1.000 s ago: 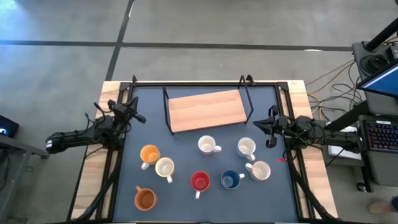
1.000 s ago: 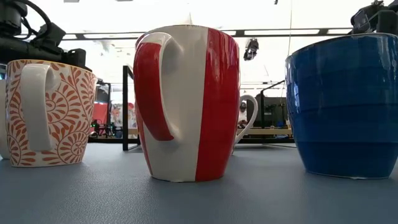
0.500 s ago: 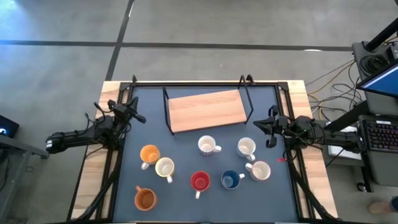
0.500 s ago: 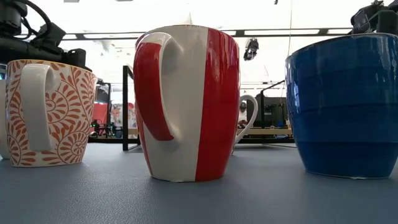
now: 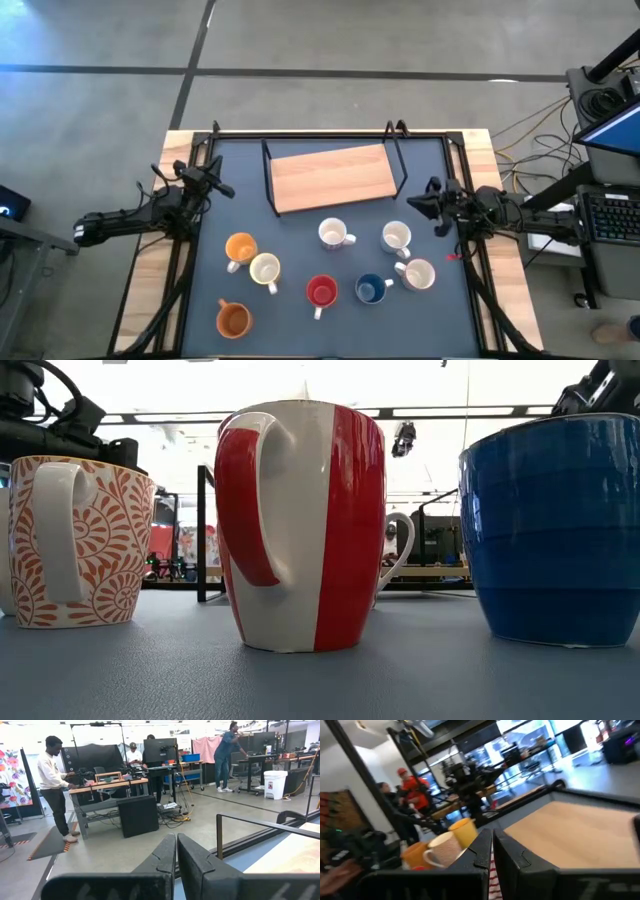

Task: Place coffee mugs
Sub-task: Put the red patterned mug on the shelf

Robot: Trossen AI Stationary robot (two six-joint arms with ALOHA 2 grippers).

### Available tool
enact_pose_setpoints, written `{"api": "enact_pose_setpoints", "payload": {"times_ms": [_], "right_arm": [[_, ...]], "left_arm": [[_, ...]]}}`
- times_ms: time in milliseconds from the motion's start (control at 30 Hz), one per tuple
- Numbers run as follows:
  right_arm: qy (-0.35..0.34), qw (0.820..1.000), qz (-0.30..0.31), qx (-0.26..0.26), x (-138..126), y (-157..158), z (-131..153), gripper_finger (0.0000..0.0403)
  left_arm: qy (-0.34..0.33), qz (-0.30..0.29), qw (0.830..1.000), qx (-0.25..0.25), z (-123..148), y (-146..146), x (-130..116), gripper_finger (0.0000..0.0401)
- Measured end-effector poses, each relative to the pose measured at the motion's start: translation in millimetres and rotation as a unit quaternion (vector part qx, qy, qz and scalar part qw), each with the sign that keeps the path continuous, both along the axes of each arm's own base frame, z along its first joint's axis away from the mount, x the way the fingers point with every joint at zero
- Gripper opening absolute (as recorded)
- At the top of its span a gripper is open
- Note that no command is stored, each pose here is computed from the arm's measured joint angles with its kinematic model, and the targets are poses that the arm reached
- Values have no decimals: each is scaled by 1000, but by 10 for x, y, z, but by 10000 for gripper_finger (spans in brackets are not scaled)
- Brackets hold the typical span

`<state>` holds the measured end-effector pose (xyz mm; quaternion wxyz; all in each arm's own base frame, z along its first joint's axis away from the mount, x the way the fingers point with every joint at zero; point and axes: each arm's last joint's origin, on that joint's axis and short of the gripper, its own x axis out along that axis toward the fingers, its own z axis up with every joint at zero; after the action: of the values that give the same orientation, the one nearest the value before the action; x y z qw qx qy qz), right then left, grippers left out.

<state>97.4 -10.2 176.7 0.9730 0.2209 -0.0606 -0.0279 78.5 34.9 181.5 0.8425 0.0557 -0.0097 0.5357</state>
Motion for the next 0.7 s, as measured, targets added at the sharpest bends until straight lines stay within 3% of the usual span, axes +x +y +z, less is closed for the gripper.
{"api": "enact_pose_setpoints", "payload": {"times_ms": [167, 233, 300, 367, 433, 600, 700], "right_arm": [[-14, 999, 32, 11, 22, 32, 32, 9], [-24, 998, 50, 20, 34, 52, 54, 9], [-32, 997, 71, 26, 47, 77, 73, 9], [-41, 995, 87, 27, 62, 104, 95, 9], [-52, 993, 100, 26, 76, 130, 120, 9], [-85, 990, 113, 24, 111, 164, 189, 9], [-68, 991, 112, 25, 158, 164, 220, 9]], "left_arm": [[-6, -2, 1000, -3, 1, -1, 1, 0], [-68, -36, 997, -30, 3, -8, 15, 0], [-178, -103, 974, -92, 9, -26, 42, 0], [-279, -164, 933, -160, 22, -46, 65, 0], [-332, -183, 904, -195, 35, -52, 70, 0], [-331, -269, 875, -229, 42, -94, 104, 0], [-334, -303, 859, -242, 54, -111, 114, 0]]}}
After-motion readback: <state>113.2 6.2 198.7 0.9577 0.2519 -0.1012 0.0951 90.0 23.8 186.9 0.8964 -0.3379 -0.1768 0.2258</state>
